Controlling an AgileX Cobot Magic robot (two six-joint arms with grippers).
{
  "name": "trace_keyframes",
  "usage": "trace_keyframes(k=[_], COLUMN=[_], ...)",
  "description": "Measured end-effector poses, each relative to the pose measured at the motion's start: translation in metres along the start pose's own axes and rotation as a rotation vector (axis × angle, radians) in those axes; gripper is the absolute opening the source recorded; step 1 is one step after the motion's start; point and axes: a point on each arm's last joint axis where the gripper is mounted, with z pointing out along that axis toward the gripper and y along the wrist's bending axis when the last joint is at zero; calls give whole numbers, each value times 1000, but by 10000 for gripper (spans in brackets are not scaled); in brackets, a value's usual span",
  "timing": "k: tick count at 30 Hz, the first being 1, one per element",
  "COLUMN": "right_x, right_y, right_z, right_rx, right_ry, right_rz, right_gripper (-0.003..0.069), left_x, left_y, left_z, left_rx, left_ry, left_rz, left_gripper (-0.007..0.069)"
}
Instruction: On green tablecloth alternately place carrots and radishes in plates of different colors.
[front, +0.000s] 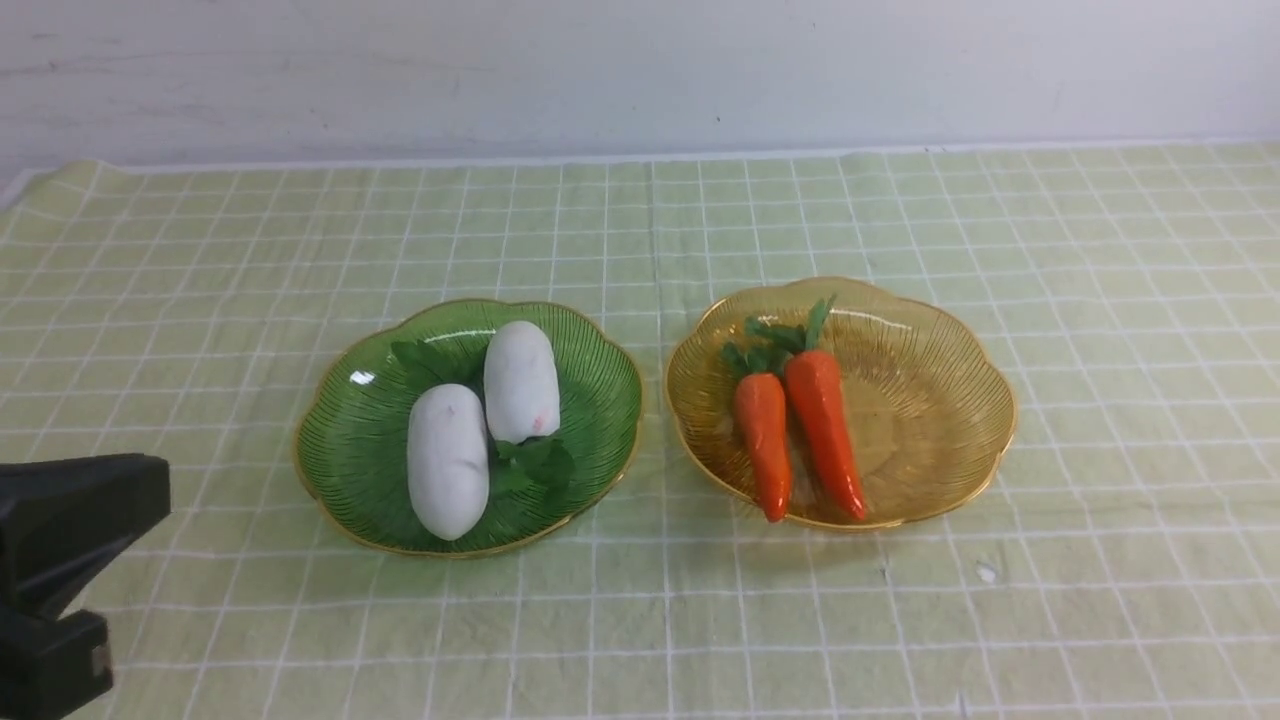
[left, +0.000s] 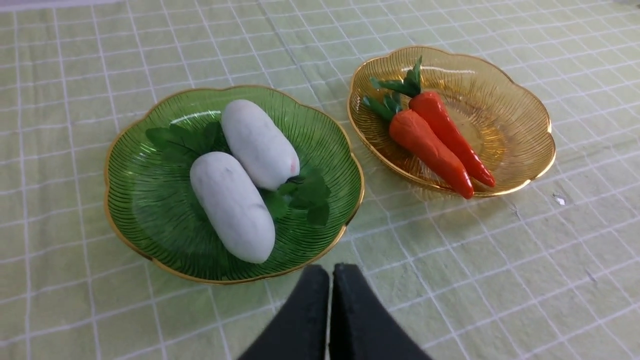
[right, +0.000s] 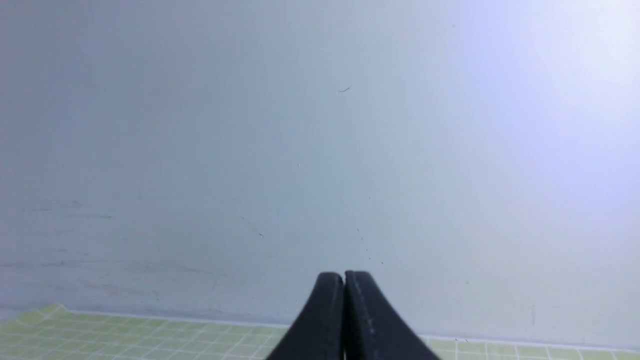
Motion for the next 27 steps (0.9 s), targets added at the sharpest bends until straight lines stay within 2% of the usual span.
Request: trace_keyframes(k=[9, 20, 27], right_x=[1, 1, 1], right_y=[0, 0, 0], right_z=[0, 0, 0], right_rx=[0, 0, 0], right_ry=[5, 4, 5], right_rz=[-1, -3, -3], right_gripper=[-14, -14, -14], left_x=[31, 37, 43], left_y=[-4, -7, -1], left_z=[-32, -38, -32], left_rx=[15, 41, -17], left_ry=[-139, -129, -156], left_rz=[10, -1, 76], left_gripper=[-8, -8, -8])
